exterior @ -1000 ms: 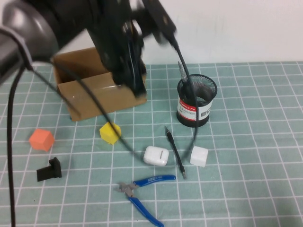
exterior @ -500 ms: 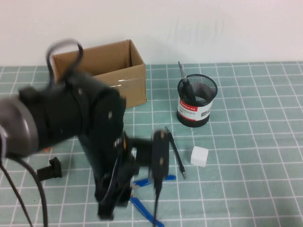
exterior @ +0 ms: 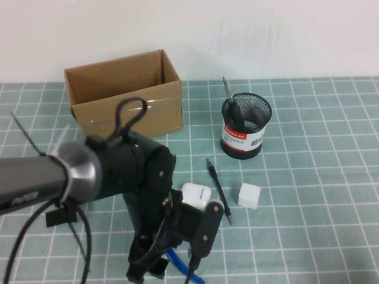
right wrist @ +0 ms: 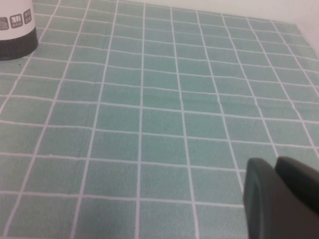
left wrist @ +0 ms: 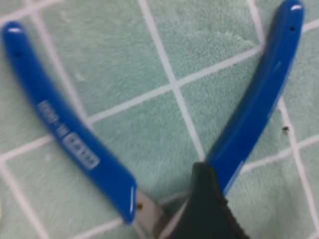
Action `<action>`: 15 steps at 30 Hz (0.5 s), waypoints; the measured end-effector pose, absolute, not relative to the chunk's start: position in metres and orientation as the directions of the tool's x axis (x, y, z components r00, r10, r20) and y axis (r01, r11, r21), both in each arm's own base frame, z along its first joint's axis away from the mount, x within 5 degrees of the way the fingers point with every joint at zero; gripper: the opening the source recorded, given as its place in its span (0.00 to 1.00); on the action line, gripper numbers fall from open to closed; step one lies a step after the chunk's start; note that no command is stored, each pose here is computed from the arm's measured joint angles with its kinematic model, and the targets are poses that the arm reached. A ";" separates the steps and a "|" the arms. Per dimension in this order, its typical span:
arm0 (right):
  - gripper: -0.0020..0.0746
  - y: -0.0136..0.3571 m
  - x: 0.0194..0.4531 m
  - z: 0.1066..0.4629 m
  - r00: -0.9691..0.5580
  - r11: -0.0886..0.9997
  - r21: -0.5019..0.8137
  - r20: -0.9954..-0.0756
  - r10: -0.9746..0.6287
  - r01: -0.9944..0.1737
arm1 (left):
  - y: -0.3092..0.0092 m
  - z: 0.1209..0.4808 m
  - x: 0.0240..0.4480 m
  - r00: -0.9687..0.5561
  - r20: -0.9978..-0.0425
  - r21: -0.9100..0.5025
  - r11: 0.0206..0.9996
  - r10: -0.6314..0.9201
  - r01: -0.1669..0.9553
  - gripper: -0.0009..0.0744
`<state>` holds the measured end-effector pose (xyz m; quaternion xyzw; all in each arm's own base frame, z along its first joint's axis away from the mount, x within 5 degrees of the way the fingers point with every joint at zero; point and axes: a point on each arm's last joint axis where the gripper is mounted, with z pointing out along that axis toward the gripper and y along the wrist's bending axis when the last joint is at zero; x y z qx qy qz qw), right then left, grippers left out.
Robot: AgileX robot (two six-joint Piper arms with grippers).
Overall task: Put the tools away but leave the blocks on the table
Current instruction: Pick up the pliers from the table
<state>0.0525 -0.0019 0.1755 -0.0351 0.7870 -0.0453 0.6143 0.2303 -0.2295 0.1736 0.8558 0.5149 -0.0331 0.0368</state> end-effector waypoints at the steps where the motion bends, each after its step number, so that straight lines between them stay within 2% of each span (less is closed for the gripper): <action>1: 0.02 -0.002 0.052 0.176 -0.243 0.993 -0.114 -0.964 -0.111 0.000 | -0.230 0.169 0.231 0.471 -0.091 0.017 -0.471 0.878 0.882 0.57; 8: 0.02 -0.002 0.052 0.176 -0.243 0.993 -0.114 -0.964 -0.111 0.000 | -0.243 0.166 0.243 0.476 -0.102 0.035 -0.475 0.874 0.879 0.56; 15: 0.02 -0.002 0.052 0.176 -0.243 0.993 -0.114 -0.964 -0.111 0.000 | -0.250 0.159 0.250 0.473 -0.102 0.000 -0.475 0.875 0.880 0.50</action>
